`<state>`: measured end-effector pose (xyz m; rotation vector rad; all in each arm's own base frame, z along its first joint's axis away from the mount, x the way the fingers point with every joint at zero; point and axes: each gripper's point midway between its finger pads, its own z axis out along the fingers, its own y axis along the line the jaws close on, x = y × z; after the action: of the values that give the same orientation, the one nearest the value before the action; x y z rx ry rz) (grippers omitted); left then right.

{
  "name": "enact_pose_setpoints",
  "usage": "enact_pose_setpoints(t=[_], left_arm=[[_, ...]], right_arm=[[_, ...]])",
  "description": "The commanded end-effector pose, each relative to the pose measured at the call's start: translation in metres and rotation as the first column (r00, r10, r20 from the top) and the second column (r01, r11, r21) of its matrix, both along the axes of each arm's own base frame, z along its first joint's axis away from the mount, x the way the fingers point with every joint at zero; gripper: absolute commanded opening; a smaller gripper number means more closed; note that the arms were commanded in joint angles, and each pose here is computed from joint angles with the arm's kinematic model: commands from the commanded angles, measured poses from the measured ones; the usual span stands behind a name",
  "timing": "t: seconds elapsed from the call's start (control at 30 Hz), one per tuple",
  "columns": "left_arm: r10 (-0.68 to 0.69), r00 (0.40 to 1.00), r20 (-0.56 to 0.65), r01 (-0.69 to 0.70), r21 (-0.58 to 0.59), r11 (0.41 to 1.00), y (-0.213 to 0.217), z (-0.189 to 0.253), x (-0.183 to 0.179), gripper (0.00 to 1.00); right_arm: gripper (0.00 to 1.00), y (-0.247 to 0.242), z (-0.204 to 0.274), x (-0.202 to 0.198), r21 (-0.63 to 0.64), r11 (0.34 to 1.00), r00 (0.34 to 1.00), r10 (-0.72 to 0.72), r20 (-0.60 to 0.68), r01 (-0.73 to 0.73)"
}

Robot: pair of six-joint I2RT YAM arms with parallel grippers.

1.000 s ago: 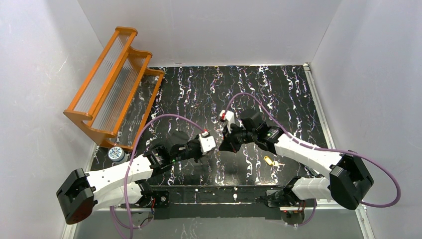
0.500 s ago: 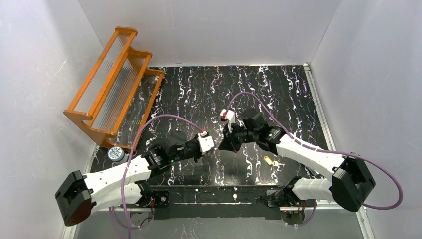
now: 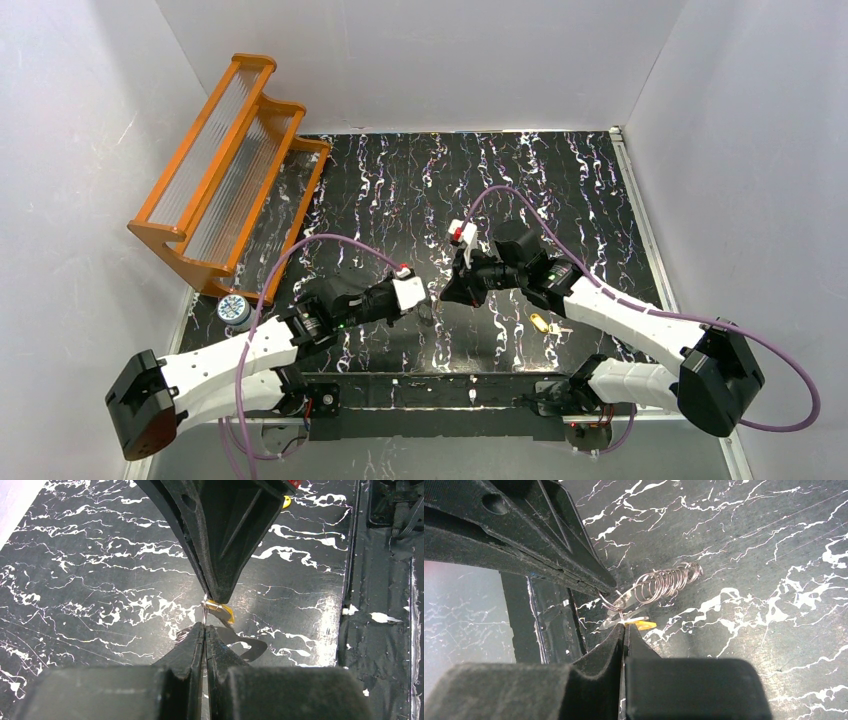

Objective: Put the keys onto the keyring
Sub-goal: Insert the key onto the keyring.

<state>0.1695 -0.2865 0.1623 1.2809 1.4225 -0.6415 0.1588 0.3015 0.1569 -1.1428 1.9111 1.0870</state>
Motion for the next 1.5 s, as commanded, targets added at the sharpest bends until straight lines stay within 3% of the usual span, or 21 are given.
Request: enact_pose_setpoints(t=[0.0,0.17,0.6,0.77,0.93,1.27,1.47], left_arm=[[-0.025,0.999,0.038,0.026,-0.038,0.999,0.0,0.011,-0.005,0.0],[-0.026,0.998,0.052,0.029,-0.053,0.998,0.001,0.014,-0.005,0.0],[-0.049,0.992,0.114,0.061,-0.099,0.993,0.003,0.019,-0.01,0.0],[-0.07,0.981,0.182,0.103,-0.176,0.979,0.004,0.029,-0.018,0.0],[-0.114,0.969,0.22,0.162,-0.214,0.963,0.003,0.036,-0.028,0.0],[-0.143,0.965,0.219,0.194,-0.234,0.953,0.0,0.037,-0.034,0.0],[-0.153,0.966,0.209,0.201,-0.231,0.952,-0.002,0.036,-0.035,0.0]], right_arm=[[0.11,0.001,0.01,0.007,0.036,0.999,0.998,-0.009,0.064,0.007],[0.29,-0.002,0.016,0.007,0.054,0.998,0.995,-0.02,0.098,0.014],[0.41,-0.01,0.054,0.009,0.214,0.977,0.949,-0.074,0.306,0.007],[0.43,-0.015,0.063,-0.014,0.299,0.942,0.881,-0.006,0.473,-0.154],[0.42,-0.017,0.058,-0.049,0.32,0.857,0.742,0.102,0.663,-0.403],[0.41,-0.003,0.07,-0.048,0.36,0.812,0.737,0.122,0.665,-0.459],[0.51,0.0,0.073,-0.045,0.364,0.812,0.732,0.109,0.672,-0.456]])
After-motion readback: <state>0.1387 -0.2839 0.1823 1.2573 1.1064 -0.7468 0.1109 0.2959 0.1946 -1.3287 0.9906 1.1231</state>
